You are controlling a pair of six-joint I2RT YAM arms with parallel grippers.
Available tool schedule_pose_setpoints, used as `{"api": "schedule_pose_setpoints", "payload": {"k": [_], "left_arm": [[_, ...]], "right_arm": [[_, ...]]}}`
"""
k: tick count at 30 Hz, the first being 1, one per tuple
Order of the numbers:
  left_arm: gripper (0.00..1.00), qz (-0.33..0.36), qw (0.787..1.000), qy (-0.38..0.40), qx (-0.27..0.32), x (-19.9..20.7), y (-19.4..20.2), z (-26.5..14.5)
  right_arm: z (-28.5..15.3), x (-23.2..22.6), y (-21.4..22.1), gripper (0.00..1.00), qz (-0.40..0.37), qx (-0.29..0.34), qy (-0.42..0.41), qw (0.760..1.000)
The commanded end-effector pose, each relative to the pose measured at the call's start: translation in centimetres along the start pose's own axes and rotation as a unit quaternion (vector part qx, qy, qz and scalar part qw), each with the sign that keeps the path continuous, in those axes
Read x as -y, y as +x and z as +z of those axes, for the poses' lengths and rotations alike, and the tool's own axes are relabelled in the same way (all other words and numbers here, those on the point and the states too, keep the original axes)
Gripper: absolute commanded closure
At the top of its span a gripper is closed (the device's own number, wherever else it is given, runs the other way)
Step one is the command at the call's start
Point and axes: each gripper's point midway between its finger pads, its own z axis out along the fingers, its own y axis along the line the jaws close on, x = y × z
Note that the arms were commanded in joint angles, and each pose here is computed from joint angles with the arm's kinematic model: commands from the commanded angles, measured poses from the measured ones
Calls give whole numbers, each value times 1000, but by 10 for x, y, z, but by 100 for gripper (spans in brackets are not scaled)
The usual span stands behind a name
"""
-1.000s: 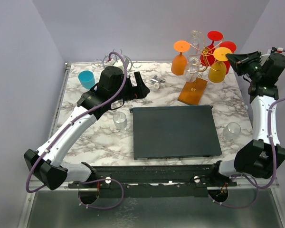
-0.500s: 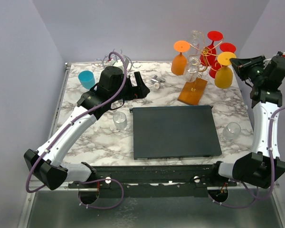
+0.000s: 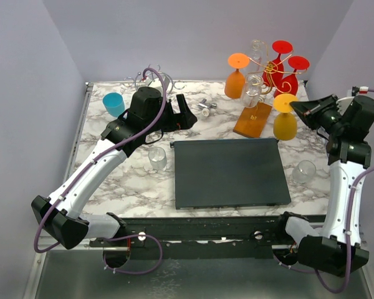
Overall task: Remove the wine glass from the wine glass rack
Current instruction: Pick up the wine glass from the wine rack, then place the wine glass at the center of the board.
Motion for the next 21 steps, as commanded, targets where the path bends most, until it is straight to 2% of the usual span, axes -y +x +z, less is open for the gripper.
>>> {"api": "schedule_pose_setpoints", "payload": {"k": [1, 5, 8, 13, 17, 21], "left_arm": [[1, -1, 1000, 21, 7, 12, -8, -6], [1, -6, 1000, 20, 12, 11, -9, -6], [1, -10, 1000, 22, 19, 13, -13, -6], [1, -6, 998, 20, 51, 9, -31, -22], [1, -16, 997, 33, 73, -2, -53, -39], [1, -27, 989, 108, 95, 3, -78, -58]], "right_arm": [[-23, -6, 44, 99, -2, -85, -36, 996], [-27, -30, 75, 100, -8, -158, -87, 983], [-20, -61, 113, 99, -23, -210, -117, 970], [-17, -121, 154, 100, -31, -260, -188, 946], [-19, -166, 160, 99, -15, -286, -256, 923], [-12, -204, 147, 100, -6, -291, -304, 907]]}}
